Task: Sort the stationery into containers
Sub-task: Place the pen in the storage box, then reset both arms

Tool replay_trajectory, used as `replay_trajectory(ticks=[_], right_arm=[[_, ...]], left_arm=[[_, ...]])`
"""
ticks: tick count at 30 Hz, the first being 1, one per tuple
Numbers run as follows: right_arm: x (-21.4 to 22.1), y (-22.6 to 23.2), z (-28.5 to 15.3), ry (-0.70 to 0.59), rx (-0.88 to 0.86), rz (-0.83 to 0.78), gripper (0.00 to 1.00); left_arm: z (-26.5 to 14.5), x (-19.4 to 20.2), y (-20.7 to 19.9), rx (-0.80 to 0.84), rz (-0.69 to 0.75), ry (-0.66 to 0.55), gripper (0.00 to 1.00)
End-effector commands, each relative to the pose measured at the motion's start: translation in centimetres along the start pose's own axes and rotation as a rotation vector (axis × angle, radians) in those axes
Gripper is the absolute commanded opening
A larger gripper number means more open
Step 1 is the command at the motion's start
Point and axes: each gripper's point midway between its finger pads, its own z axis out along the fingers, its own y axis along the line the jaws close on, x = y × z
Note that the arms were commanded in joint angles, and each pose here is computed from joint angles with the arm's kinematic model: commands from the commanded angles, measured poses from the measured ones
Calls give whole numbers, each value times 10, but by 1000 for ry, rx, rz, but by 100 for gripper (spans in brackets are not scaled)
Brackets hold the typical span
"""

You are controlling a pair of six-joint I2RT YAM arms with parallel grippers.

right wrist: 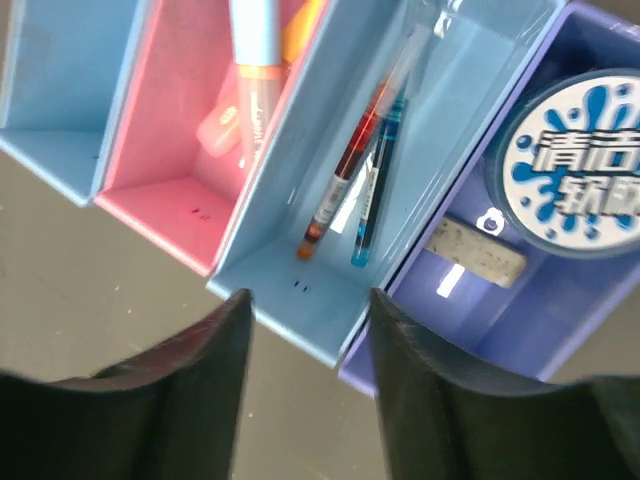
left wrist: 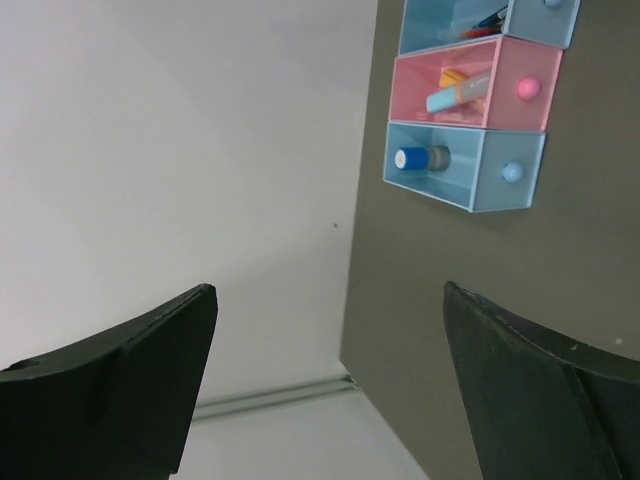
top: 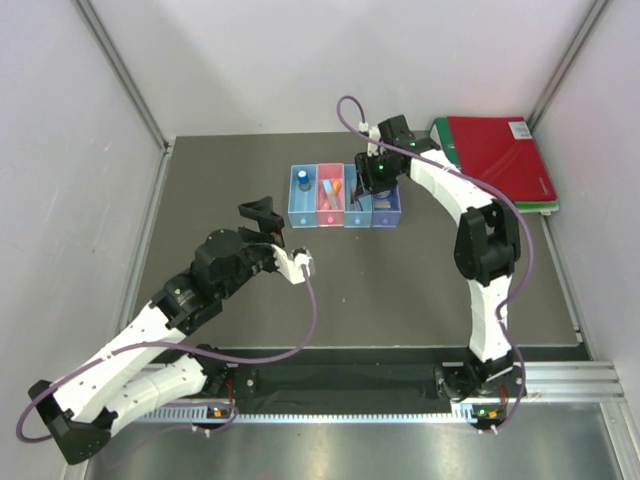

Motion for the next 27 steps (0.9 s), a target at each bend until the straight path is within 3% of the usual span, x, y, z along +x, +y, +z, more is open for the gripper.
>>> replay_trajectory(ticks=[1,3,4,11,14,19,21,22,27], right_arm=[[-57,37,-106,-244,-6,-168,69],[-55,33,-124,-255,39,-217,85],[-58,36,-145,-290,57,-233,99],[-53,33,-229,-408,204,-313,100],[-47,25,-264,-432,300,-307,100],[-21,28,-306,-390,332,-330,100],[-13,38,-328,-380,321,-361,100],[-11,41,-343,-409,325,-364,100],[3,55,-399,-559,328,-396,100]], left_arm=[[-9,8,20,-73,-223,80,99],[-9,12,22,-81,-267,114,99],[-9,14,22,-93,-328,126,99],[-24,27,32,-140,-629,222,99],[-32,43,35,-210,-756,335,99],[-58,51,51,-346,-972,405,99],[-64,45,62,-350,-1026,377,99],[-65,38,56,-293,-1060,365,99],[-74,31,75,-305,-1166,325,99]])
